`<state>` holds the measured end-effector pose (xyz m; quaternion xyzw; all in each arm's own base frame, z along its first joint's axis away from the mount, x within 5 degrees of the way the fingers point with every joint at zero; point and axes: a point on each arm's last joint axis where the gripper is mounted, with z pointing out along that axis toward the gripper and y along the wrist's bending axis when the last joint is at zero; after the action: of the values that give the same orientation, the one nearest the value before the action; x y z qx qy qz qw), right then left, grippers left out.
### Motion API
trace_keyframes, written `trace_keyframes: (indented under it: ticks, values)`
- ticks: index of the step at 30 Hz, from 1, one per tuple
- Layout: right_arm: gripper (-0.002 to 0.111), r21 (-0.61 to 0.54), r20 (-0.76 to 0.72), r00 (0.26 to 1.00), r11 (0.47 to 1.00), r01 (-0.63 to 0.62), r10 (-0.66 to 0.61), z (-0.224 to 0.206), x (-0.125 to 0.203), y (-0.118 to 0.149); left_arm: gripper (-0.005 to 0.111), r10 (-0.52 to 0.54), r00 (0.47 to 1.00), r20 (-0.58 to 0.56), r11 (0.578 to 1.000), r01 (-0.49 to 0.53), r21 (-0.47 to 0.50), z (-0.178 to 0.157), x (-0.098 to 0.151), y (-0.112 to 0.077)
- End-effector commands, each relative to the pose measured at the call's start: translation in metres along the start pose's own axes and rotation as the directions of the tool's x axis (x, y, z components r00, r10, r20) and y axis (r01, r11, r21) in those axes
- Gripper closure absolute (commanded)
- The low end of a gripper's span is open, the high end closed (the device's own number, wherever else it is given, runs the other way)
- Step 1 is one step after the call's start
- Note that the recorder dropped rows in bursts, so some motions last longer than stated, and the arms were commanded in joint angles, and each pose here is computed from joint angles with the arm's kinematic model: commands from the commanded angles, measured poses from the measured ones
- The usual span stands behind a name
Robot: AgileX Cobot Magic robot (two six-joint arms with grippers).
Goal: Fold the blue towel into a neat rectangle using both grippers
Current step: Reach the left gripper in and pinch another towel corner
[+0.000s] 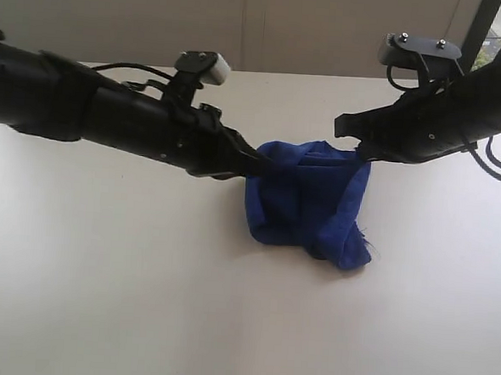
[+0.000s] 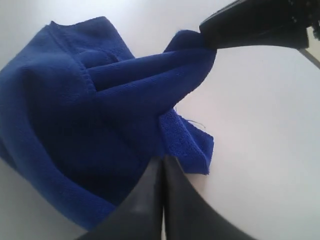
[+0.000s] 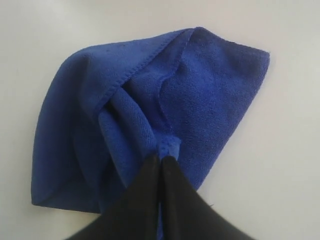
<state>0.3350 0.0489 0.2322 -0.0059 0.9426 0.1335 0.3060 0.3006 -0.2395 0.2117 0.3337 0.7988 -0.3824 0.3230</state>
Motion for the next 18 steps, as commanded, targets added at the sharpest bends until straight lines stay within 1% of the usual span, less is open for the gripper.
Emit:
trace_keyframes:
  ticks: [1, 3, 6, 9, 13, 15, 18]
  values:
    - [0.108, 0.006, 0.017, 1.000, 1.000, 0.013, -0.013, 0.000, -0.001, 0.000, 0.107, -0.001, 0.999, -0.032, 0.999, 0.002, 0.038, 0.028, 0.005, 0.001]
    - [0.108, 0.007, 0.020, 1.000, 1.000, 0.012, -0.013, 0.000, -0.001, 0.000, 0.107, -0.010, 0.999, -0.045, 0.999, 0.011, 0.034, 0.036, 0.008, 0.007]
    - [0.108, 0.010, 0.003, 1.000, 1.000, 0.009, -0.009, 0.006, 0.001, -0.002, 0.106, -0.017, 0.999, -0.039, 0.999, 0.019, 0.036, 0.048, 0.005, 0.015]
    - [0.108, 0.011, -0.010, 1.000, 1.000, 0.007, -0.007, 0.010, 0.002, -0.003, 0.092, -0.007, 0.999, -0.044, 0.999, 0.009, 0.050, 0.062, 0.004, 0.013]
    - [0.108, 0.012, -0.008, 1.000, 1.000, 0.007, -0.007, 0.010, 0.002, -0.003, 0.069, 0.003, 0.999, -0.053, 0.999, 0.000, 0.051, 0.076, 0.006, 0.011]
    - [0.108, 0.012, -0.008, 1.000, 1.000, 0.007, -0.007, 0.010, 0.002, -0.003, 0.062, 0.006, 0.998, -0.058, 0.999, -0.003, 0.050, 0.081, 0.007, 0.010]
    - [0.108, 0.012, -0.008, 1.000, 1.000, 0.007, -0.007, 0.010, 0.002, -0.003, 0.061, 0.018, 0.997, -0.071, 1.000, -0.016, 0.018, 0.086, 0.011, 0.013]
